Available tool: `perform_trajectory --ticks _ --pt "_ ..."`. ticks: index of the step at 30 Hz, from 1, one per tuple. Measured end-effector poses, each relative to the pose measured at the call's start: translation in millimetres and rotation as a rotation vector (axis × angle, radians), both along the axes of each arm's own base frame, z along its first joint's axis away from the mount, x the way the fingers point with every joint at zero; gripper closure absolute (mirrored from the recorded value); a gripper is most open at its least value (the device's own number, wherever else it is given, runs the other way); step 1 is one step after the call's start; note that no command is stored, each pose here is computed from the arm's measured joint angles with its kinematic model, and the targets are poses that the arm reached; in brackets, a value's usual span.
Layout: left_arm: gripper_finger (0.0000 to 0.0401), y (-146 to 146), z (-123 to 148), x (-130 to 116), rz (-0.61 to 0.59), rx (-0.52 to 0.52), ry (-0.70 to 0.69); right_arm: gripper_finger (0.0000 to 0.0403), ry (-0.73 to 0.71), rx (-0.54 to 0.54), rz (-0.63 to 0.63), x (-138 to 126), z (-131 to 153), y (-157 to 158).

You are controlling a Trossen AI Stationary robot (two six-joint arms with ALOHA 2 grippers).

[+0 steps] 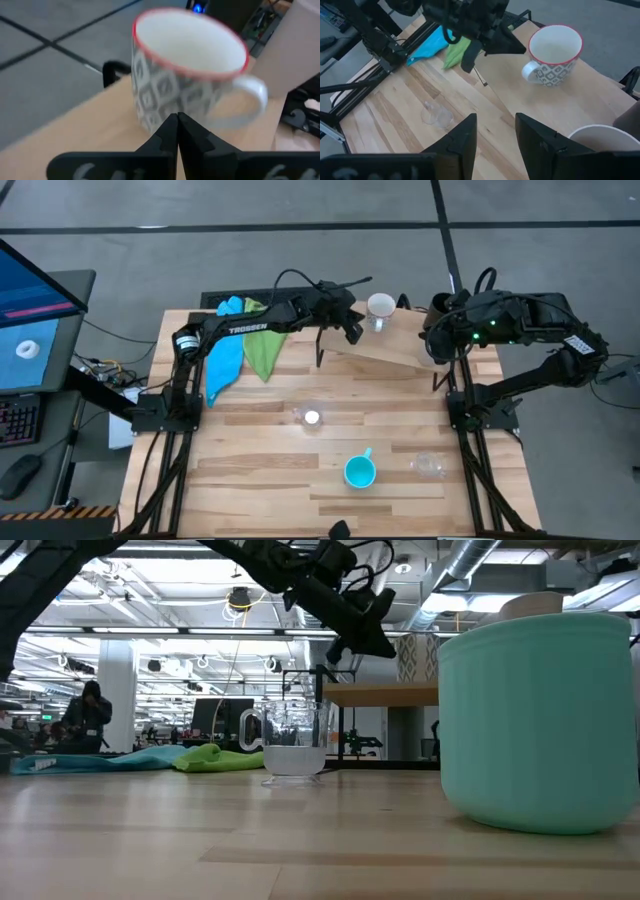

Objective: Stack small to large cups/mugs on shelf
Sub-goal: Move the white patterned mug to the middle top of the shelf

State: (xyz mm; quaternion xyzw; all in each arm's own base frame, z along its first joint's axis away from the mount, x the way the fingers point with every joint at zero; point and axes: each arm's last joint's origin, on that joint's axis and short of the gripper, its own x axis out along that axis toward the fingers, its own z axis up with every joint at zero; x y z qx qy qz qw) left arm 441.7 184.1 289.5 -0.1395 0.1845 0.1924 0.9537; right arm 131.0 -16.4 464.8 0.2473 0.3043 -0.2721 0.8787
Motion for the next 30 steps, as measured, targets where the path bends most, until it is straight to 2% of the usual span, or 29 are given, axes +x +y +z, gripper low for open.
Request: perform_trajectory --ticks 3,7,12,15,19,24,30 --pt "0.0401 -1.8 2.7 1.4 -0.001 0.003 -0.024 0.0248 0.000 -0.012 -0.013 0.3 0.1 -0.5" --pt "0.0401 -1.3 4.9 1.7 0.006 0.020 -0.036 0.0248 0.021 -0.054 -0.052 13.6 -2.4 -3.5" --pt "0.0401 -1.5 14.0 -0.8 0.010 0.010 0.024 0.0258 0.084 -0.096 -0.004 54.3 -12.4 -18.6" --pt "0.0401 -3.4 30.2 -6.1 0.008 0.007 0.062 0.0269 0.139 -0.094 0.031 79.8 -21.0 -36.8" --pt "0.0401 -10.3 67.7 -28.9 0.030 0.033 0.116 0.0285 0.178 -0.078 0.050 106.9 -26.9 -66.7" --pt "0.0401 -21.0 105.2 -73.6 0.129 0.081 0.217 0.0304 0.212 -0.073 0.036 127.1 -32.8 -105.9" --pt "0.0401 -40.2 154.6 -123.0 0.226 0.154 0.168 0.0350 0.261 -0.015 0.056 153.7 -52.5 -128.8"
